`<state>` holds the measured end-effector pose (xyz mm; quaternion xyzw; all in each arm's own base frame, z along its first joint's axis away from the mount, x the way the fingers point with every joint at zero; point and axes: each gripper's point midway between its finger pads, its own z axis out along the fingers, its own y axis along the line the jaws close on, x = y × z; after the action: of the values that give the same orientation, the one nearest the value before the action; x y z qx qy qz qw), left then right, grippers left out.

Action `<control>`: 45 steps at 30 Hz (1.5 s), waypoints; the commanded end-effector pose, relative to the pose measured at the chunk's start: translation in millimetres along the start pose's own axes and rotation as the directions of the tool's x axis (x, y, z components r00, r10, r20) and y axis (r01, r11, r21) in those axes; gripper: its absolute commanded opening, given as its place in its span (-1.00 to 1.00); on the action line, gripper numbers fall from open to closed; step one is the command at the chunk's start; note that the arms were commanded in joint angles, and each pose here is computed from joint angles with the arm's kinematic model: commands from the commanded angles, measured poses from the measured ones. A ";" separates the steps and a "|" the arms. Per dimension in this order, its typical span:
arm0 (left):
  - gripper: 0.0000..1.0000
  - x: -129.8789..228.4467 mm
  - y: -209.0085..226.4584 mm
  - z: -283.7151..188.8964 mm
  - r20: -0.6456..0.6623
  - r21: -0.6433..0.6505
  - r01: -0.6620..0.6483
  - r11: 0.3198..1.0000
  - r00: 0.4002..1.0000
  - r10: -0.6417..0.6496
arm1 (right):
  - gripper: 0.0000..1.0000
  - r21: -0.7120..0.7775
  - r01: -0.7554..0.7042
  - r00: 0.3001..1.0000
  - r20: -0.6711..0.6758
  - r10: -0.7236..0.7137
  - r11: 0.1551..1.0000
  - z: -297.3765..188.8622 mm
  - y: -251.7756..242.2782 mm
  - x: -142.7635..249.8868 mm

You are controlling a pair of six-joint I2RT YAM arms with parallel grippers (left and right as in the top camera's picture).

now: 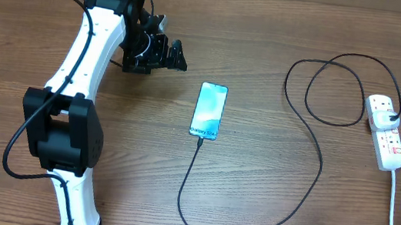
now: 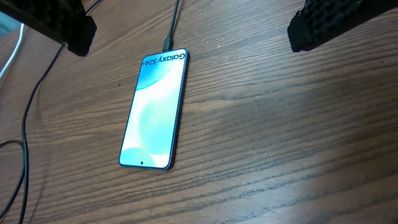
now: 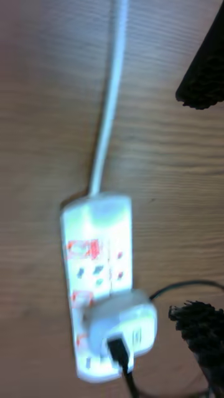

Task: Plug charger to phone and switch on socket
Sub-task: 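Move the right gripper right toward the white power strip, then press the socket switch beside the black plug with the right gripper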

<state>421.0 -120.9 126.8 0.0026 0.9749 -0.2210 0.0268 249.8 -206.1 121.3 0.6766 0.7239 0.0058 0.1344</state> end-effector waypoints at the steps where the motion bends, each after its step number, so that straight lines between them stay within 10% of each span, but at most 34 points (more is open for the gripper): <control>1: 1.00 -2.5 -4.8 -12.9 0.035 0.002 -0.008 1.000 0.999 0.008 | 1.00 -0.029 0.196 0.980 0.031 -0.195 0.980 2.7 8.7 -7.1; 7: 1.00 -2.5 -4.8 -12.9 0.035 0.002 -0.008 1.000 0.999 0.008 | 1.00 -0.030 0.377 0.922 0.101 -0.373 0.926 4.5 18.7 -21.4; 34: 0.99 -2.4 -5.1 -12.8 0.035 0.002 -0.009 1.000 0.999 0.009 | 1.00 -0.029 0.377 0.922 0.107 -0.372 0.926 4.4 19.0 -22.5; 45: 1.00 -2.4 -5.1 -12.8 0.035 0.002 -0.009 1.000 0.999 0.009 | 1.00 -0.262 0.373 0.925 0.037 -0.377 0.890 -1.2 53.6 2.1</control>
<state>421.1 -120.9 126.8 0.0026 0.9749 -0.2210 0.0270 288.1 -218.8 131.9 0.5133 0.8313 0.0119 0.2128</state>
